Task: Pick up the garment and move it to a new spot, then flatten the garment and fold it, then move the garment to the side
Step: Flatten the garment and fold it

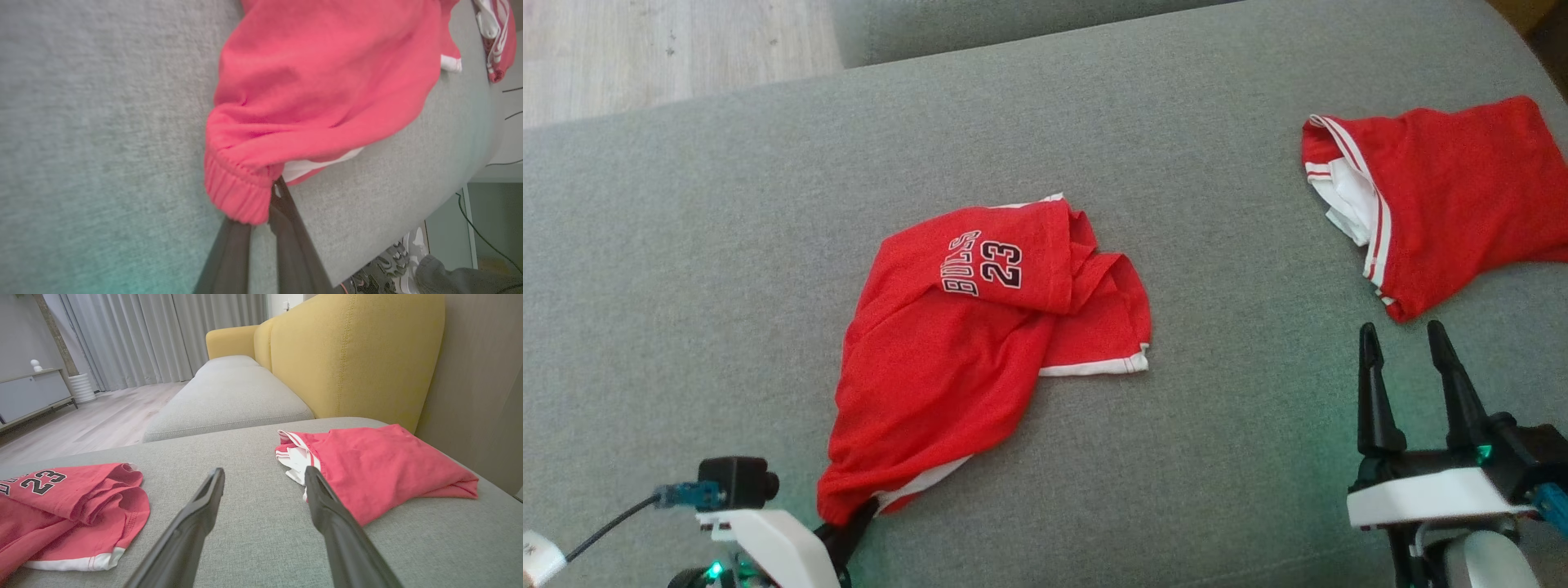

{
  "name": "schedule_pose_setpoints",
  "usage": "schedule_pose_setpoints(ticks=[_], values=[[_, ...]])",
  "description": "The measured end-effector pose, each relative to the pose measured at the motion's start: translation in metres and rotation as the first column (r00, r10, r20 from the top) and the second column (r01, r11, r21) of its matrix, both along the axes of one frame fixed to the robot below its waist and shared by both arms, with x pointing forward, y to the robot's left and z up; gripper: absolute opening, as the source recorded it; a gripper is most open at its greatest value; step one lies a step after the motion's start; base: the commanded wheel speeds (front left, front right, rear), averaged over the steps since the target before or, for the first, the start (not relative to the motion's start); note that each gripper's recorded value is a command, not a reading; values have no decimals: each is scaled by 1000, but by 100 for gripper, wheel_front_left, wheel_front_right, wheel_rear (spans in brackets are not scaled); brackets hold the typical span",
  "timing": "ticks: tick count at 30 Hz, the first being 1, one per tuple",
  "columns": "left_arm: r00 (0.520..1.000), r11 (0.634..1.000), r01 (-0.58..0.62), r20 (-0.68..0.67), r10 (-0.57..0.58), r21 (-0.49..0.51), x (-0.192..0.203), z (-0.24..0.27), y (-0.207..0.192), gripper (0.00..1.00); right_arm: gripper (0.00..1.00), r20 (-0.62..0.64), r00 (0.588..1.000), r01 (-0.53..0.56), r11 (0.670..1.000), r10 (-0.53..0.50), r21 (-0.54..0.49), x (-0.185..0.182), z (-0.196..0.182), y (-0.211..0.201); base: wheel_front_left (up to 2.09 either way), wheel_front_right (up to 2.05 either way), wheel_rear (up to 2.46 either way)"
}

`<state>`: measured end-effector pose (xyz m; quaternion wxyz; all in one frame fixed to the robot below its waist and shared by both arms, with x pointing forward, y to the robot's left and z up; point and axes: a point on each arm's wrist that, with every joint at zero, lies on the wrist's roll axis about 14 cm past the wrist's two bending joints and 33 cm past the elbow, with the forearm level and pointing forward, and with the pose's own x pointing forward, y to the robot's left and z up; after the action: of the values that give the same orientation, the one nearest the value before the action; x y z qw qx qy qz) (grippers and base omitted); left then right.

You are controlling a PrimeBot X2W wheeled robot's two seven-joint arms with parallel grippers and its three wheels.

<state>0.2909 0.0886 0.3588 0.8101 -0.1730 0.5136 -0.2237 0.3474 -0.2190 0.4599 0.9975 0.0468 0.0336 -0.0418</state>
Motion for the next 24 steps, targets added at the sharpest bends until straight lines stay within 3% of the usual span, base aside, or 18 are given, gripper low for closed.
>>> schedule_pose_setpoints(ticks=[1,3,4,5,6,24], values=[[1000,1000,-13,7,13,0,2,0,1,1,100,1,1000,1,1000,-1,0,0,0,0,0,0,0],[999,999,-32,16,32,-2,4,0,2,43,100,2,1000,0,1000,0,0,0,1,0,0,0,0],[999,999,-37,22,37,-7,5,0,2,50,100,3,1000,-2,1000,2,0,1,1,0,0,0,0],[999,999,-43,29,44,-14,5,2,1,93,100,4,1000,-5,1000,5,-2,1,1,1,0,0,0],[998,999,-48,37,49,-23,6,3,-1,100,100,4,1000,-8,1000,8,-6,2,1,2,0,0,0],[944,958,-285,167,284,-19,6,6,33,100,100,17,996,-91,995,91,-30,14,5,25,0,0,0]])
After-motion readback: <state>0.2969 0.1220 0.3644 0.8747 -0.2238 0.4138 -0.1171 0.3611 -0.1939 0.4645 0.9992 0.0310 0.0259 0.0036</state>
